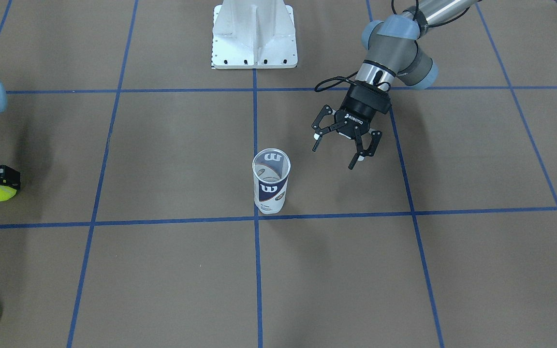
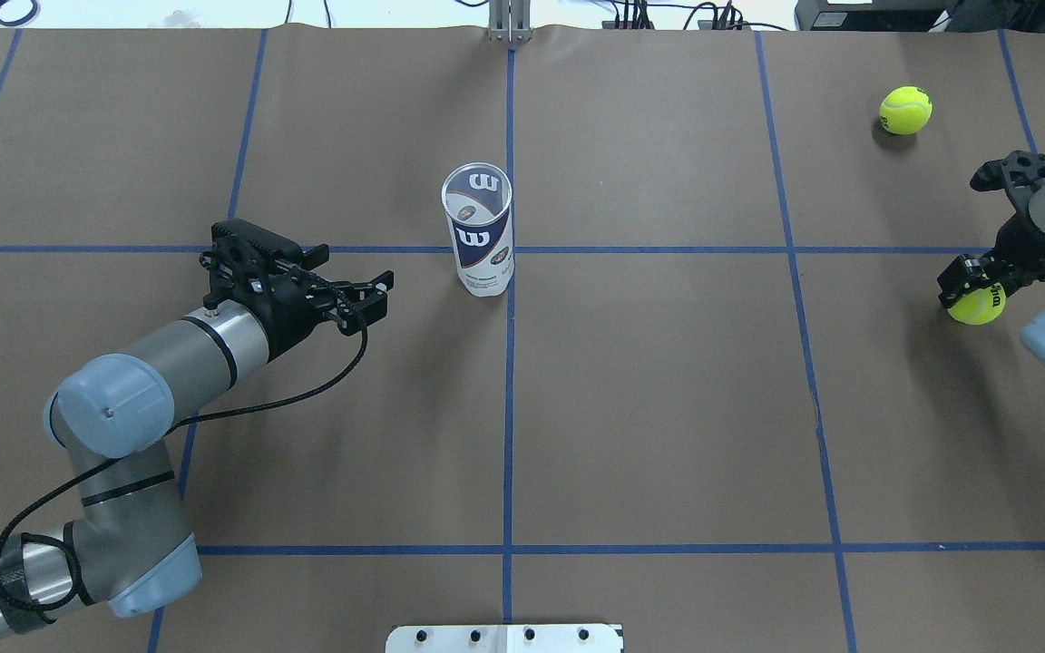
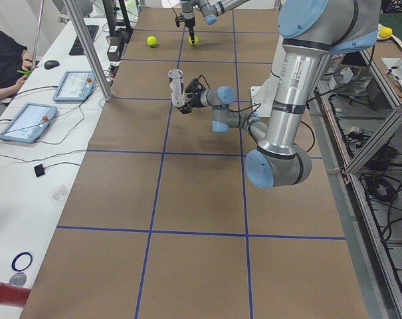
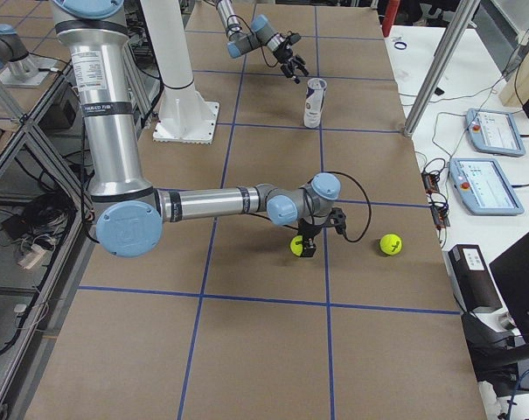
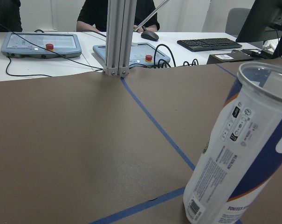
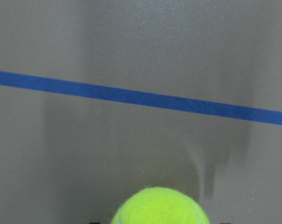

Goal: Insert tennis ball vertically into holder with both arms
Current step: 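Lower the right gripper onto the nearer yellow ball and grasp it, then lift the ball with the right gripper while the left gripper grasps the upright can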

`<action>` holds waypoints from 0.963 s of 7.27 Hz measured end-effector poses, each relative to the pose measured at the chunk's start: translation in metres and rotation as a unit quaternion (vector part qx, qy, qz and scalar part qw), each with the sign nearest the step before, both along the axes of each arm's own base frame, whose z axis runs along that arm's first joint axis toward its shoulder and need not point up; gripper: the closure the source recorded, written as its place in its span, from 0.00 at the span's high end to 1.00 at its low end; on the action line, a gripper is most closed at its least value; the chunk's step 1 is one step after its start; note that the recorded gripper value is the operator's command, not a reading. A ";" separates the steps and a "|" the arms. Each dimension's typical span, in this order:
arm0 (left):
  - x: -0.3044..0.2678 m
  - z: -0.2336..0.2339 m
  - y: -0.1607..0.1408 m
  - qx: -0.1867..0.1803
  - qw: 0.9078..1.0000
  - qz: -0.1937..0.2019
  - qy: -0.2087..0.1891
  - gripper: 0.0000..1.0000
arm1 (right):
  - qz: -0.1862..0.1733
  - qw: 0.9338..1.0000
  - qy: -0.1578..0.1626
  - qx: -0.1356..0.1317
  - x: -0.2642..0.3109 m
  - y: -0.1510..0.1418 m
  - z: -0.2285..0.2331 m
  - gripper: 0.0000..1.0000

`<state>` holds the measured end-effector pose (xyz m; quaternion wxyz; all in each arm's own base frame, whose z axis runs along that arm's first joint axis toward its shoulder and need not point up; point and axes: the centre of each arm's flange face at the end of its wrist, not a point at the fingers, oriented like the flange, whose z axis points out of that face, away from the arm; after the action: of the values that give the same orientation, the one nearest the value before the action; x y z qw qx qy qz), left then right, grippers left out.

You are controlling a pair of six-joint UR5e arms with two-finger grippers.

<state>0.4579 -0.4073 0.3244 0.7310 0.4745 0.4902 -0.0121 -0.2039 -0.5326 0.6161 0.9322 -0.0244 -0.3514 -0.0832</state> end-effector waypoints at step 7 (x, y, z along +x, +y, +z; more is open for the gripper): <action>0.046 -0.016 -0.005 0.005 1.000 -0.025 0.000 0.97 | 0.060 0.994 -0.086 0.021 0.009 -0.029 -0.126 0.00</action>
<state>0.5037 -0.4121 0.3088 0.7281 0.4901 0.4784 -0.0282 -0.1948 -0.5615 0.4896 0.9023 0.0235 -0.4289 -0.0361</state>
